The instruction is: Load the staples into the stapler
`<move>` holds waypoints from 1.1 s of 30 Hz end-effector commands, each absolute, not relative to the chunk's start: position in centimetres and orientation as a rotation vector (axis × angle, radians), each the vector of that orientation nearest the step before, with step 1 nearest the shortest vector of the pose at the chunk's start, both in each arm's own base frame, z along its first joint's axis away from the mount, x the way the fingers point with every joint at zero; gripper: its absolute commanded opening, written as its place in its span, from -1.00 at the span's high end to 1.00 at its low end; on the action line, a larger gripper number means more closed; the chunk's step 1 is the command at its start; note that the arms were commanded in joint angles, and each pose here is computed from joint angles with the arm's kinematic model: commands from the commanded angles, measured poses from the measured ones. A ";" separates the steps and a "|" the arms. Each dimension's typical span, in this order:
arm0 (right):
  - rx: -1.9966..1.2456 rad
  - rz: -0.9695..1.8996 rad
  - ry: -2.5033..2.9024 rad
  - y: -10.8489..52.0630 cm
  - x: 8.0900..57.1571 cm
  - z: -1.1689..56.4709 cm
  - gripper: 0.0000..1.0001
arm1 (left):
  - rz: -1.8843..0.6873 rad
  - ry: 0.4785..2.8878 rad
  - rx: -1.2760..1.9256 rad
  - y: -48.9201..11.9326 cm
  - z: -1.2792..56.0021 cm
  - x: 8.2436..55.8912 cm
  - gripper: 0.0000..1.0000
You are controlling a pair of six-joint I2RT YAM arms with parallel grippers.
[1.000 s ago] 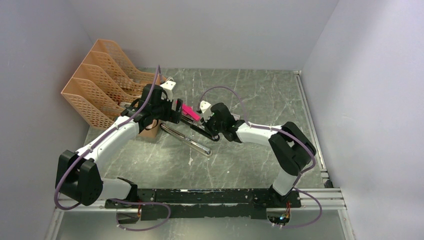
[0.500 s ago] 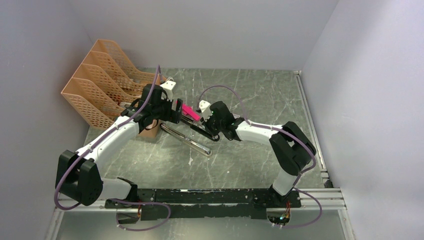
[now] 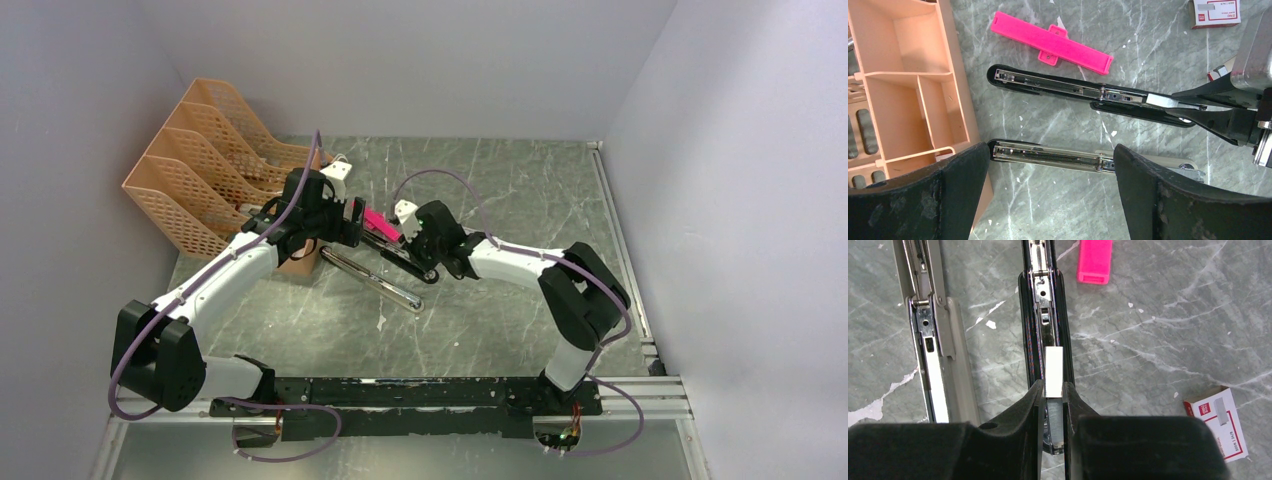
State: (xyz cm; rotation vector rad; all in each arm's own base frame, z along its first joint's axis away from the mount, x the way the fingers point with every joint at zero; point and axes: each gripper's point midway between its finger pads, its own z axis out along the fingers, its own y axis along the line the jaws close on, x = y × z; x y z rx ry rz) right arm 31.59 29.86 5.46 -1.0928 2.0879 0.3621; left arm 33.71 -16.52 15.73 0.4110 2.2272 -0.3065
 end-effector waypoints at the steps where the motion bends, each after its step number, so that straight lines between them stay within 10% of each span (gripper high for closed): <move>1: -1.080 0.350 2.121 30.2 31.7 5.4 1.00 | -0.315 2.178 0.422 -16.8 16.8 33.8 -0.95; 33: -1.207 0.350 2.108 30.5 30.6 3.5 1.00 | -0.318 2.175 0.424 -16.9 16.9 33.8 -0.95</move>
